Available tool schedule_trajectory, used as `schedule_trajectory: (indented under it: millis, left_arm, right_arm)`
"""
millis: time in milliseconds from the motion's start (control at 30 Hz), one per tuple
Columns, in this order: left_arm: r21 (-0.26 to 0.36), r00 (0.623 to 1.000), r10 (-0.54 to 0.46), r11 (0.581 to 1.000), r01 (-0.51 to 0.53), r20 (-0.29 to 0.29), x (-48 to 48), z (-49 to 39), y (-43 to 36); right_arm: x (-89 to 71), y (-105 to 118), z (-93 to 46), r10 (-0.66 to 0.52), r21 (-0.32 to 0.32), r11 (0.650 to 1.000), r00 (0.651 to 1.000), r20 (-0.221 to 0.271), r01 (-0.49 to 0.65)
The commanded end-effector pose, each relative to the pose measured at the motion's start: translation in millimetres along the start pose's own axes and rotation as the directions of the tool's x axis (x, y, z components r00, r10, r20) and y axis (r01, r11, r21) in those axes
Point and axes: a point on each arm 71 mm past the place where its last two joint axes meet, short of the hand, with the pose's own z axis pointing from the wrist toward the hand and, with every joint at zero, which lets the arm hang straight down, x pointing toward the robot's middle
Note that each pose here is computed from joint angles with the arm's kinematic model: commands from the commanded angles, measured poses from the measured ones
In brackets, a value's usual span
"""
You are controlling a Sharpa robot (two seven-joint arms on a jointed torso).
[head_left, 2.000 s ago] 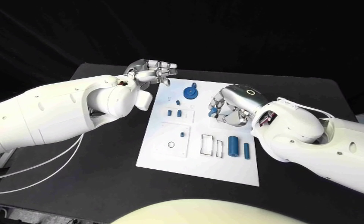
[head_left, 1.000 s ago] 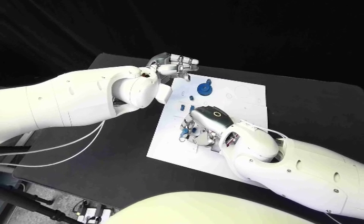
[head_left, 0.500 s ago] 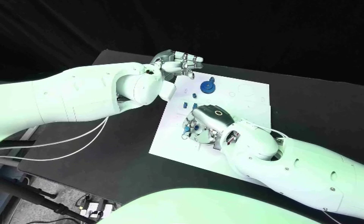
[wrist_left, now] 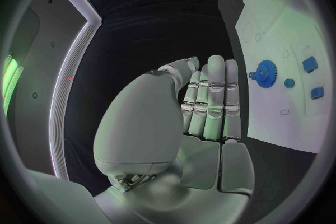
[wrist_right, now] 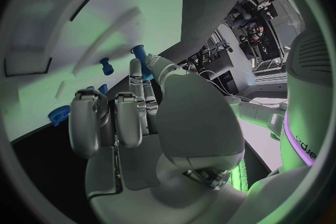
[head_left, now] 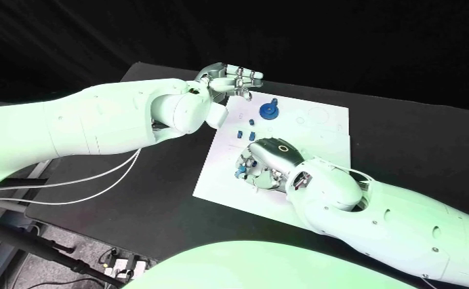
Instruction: Assemble the parts on the task board
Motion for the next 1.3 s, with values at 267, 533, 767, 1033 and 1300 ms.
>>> schedule_trajectory:
  millis: [267, 533, 767, 1033, 1300]
  left_arm:
    - [0.004, 1.000, -0.004, 1.000, 0.005, -0.019, 2.1, 0.6, -0.6]
    - [0.003, 1.000, -0.005, 1.000, 0.005, -0.020, 2.6, 1.0, -0.5]
    - [0.002, 1.000, -0.005, 1.000, 0.005, -0.021, 2.7, 1.2, -0.3]
    - [0.001, 1.000, -0.005, 1.000, 0.005, -0.021, 2.7, 1.4, -0.2]
    - [0.000, 1.000, -0.005, 1.000, 0.005, -0.023, 3.4, 1.7, -0.1]
  right_arm:
    - [1.5, 2.0, -1.6, -0.016, -0.011, 1.000, 1.000, -0.009, 0.016]
    - [3.0, -0.8, -0.2, -0.023, 0.000, 1.000, 0.999, -0.024, 0.023]
    - [4.7, -4.9, 1.3, -0.043, 0.022, 0.999, 0.998, -0.042, 0.044]
    - [3.6, -4.0, 2.7, -0.060, 0.026, 0.998, 0.998, -0.023, 0.060]
    - [5.3, 0.6, 5.6, -0.066, 0.011, 0.998, 0.997, -0.040, 0.067]
